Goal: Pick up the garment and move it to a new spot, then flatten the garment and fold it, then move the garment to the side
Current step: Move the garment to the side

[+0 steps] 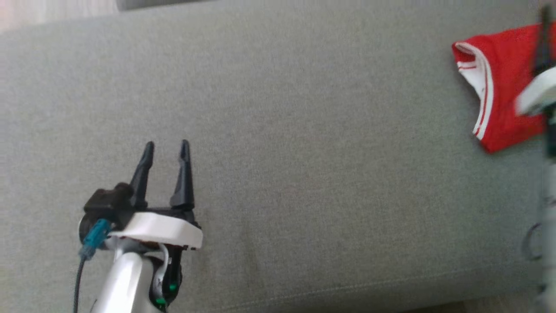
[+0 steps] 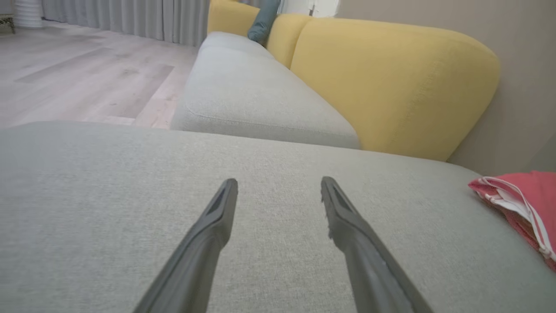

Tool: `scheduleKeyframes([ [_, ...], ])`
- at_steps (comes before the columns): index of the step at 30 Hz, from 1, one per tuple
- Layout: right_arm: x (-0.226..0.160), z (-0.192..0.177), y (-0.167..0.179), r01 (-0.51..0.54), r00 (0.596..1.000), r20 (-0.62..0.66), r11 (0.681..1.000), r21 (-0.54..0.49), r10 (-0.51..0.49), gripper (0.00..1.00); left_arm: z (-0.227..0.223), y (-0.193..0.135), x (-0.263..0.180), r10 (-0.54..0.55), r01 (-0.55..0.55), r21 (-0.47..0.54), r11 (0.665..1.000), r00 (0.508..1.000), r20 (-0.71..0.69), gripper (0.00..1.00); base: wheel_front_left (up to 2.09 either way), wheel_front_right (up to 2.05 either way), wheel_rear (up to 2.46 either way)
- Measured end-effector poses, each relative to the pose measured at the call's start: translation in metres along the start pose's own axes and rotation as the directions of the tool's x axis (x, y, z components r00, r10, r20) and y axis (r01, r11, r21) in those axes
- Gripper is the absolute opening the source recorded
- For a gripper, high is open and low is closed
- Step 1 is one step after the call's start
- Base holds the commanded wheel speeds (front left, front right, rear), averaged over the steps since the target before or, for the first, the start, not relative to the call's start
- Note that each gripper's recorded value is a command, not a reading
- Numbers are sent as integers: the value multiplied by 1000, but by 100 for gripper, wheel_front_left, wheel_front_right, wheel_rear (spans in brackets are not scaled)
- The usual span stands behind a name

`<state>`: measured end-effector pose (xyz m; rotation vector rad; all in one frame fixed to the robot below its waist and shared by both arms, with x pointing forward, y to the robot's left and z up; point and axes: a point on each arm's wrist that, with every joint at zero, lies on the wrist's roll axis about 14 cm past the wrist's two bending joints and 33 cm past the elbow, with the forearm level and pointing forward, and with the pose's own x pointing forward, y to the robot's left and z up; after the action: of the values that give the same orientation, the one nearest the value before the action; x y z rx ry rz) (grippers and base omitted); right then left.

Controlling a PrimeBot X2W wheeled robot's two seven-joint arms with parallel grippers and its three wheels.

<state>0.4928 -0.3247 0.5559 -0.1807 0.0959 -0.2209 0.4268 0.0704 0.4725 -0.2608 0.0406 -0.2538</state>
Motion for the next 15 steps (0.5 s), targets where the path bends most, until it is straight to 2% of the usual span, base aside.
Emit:
scheduleKeyframes([
  [7,-45,6,69,-151,985,103,981,126,138,100,26,16,-22,83,-83,-7,997,994,64,100,0,0,0],
  [15,-95,-10,118,-272,960,132,941,204,248,100,25,36,-53,164,-164,-9,986,985,54,100,0,0,0],
])
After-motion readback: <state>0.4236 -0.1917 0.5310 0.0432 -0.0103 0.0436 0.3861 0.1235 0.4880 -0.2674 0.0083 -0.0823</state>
